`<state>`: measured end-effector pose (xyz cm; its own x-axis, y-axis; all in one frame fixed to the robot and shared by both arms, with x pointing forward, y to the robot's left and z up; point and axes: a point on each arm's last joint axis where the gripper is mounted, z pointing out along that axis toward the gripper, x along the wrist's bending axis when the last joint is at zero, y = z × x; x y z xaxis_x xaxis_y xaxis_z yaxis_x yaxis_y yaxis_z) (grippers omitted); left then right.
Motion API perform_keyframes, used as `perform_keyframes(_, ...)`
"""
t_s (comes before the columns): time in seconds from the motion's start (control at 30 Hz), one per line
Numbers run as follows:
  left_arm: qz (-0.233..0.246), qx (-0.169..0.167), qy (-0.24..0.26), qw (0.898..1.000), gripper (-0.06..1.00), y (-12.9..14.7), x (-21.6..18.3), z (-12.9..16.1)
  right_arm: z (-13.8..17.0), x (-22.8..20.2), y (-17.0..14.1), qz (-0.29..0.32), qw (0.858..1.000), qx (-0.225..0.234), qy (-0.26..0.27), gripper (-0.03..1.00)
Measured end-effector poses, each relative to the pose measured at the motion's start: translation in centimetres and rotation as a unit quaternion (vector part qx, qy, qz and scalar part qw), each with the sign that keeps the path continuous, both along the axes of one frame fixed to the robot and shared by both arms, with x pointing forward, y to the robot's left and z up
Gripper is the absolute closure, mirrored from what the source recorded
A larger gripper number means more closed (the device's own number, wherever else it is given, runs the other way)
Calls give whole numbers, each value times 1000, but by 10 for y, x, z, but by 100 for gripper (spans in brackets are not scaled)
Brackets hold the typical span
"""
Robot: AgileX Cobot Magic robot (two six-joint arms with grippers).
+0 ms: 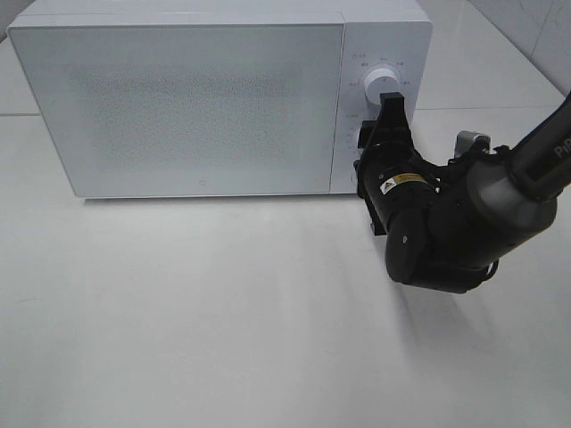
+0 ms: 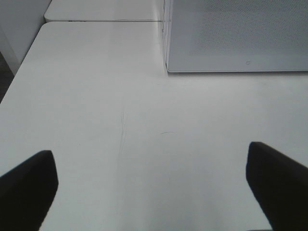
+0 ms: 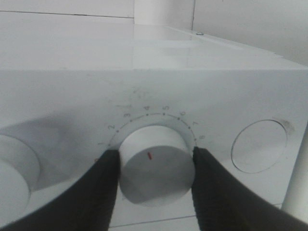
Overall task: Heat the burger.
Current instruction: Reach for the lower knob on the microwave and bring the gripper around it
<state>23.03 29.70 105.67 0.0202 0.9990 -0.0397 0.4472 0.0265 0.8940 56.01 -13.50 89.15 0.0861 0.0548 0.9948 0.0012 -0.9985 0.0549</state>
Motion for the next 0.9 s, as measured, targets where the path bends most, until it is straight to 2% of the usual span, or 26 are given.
perform_keyframes(0.53, 0, 0, 0, 1000, -4, 0, 0, 0, 0, 1, -1, -11, 1000, 21, 3, 50)
perform_keyframes(0.6, 0, 0, 0, 1000, -4, 0, 0, 0, 0, 1, -1, -13, 999, 43, 3, 50)
perform_keyframes(0.9, 0, 0, 0, 1000, -4, 0, 0, 0, 0, 1, -1, -18, 997, 73, 3, 50)
